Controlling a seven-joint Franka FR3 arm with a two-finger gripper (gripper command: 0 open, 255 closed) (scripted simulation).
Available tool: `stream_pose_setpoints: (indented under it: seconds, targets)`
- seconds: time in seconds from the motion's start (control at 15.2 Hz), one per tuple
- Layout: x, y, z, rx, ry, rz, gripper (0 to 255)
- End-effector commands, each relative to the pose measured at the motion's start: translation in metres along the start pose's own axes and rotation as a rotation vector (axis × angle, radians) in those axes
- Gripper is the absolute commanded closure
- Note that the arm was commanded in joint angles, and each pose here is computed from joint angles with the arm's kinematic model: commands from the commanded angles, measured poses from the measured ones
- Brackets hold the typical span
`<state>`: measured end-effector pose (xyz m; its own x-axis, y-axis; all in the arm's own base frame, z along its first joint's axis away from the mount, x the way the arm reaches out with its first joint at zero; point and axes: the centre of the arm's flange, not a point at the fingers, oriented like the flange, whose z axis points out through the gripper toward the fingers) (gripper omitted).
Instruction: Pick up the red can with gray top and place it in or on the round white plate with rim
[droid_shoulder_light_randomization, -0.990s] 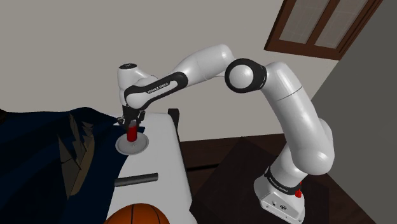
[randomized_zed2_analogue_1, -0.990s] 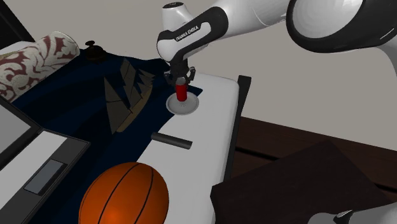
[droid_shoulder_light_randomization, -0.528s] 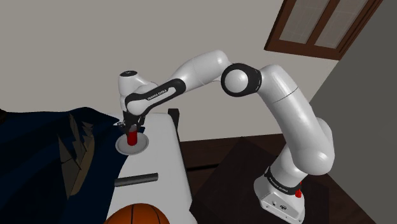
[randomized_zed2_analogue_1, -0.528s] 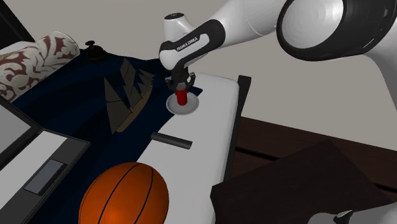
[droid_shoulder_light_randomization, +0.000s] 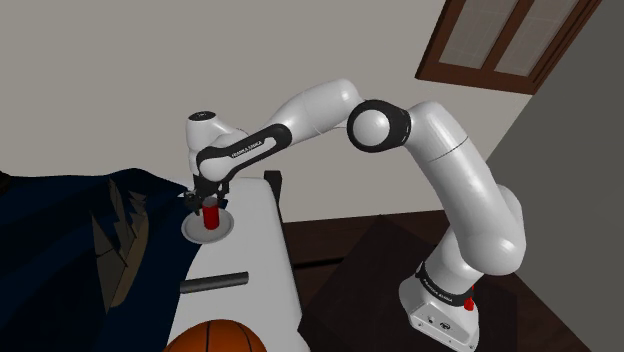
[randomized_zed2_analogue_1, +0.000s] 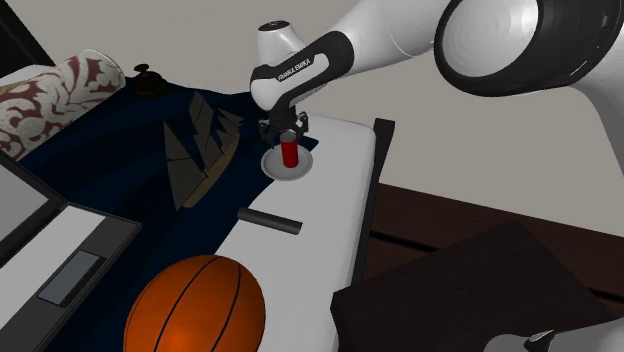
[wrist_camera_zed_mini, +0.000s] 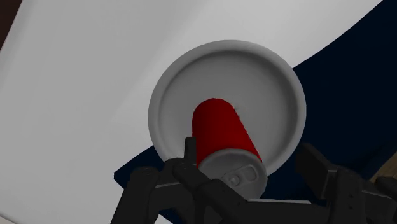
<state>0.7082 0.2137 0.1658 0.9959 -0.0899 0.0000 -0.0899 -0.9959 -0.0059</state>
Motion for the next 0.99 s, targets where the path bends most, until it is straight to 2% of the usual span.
stream_pose_setpoints:
  seconds: [0.0, 0.2, 0.46, 0.92]
  targets:
    - [0.000, 0.000, 0.000, 0.000, 0.000, 0.000, 0]
    - [0.000, 0.000, 0.000, 0.000, 0.000, 0.000, 0]
    - [0.000, 0.000, -0.050, 0.000, 0.000, 0.000, 0]
    - [0.000, 0.000, -0.050, 0.000, 0.000, 0.000, 0]
